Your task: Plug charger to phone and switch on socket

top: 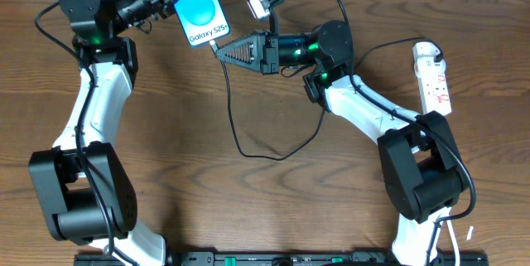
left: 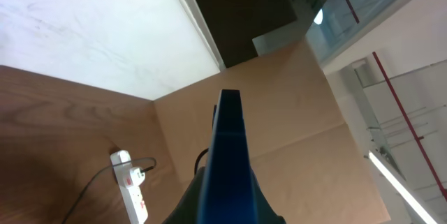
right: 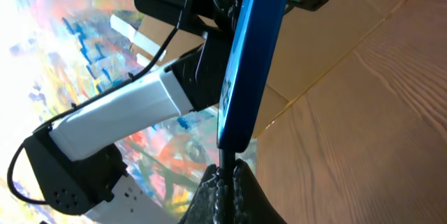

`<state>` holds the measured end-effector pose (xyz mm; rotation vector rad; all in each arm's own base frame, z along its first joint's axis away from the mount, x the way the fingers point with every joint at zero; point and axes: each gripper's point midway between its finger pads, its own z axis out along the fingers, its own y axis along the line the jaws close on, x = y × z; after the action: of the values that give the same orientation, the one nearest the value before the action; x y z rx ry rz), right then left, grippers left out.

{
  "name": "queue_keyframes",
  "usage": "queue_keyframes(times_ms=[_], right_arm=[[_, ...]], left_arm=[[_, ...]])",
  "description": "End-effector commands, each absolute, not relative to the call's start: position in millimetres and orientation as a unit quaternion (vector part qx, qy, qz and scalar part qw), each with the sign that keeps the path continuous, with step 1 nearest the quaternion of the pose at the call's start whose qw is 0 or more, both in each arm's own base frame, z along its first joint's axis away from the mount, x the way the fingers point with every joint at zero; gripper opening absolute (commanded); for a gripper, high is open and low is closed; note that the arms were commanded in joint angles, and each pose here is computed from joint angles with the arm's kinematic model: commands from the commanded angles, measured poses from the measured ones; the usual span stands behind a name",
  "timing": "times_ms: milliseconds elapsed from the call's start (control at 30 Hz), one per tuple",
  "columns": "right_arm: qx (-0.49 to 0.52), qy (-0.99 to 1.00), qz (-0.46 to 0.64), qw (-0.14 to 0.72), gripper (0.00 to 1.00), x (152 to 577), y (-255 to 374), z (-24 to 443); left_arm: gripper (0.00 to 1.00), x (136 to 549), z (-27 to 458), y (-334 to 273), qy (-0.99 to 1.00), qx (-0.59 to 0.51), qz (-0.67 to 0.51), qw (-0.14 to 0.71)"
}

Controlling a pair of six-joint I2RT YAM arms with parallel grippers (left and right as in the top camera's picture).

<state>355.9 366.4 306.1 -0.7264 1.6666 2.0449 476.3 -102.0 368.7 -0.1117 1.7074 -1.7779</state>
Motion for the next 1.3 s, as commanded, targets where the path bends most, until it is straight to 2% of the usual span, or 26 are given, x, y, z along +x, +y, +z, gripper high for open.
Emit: queue_keyframes(times_ms=[0, 767, 1267], right_arm=[[-0.212, 0.592, 0.738, 0.245, 0.01, 377.0, 368.7, 317.2], [-0.177, 0.589, 0.741, 0.271, 0.01, 388.6, 370.7, 323.2], [-0.161, 0.607, 0.737, 0.252, 0.01, 392.0, 372.9, 313.5]], left_arm=[[0.07, 463.0, 382.2, -110.7, 0.654, -0.004, -0.68, 0.333], [0.07, 459.3, 380.5, -112.7, 0.657, 0.019, -0.673, 0.338], [0.07, 459.2, 380.5, -112.8, 0.657, 0.019, -0.673, 0.338]])
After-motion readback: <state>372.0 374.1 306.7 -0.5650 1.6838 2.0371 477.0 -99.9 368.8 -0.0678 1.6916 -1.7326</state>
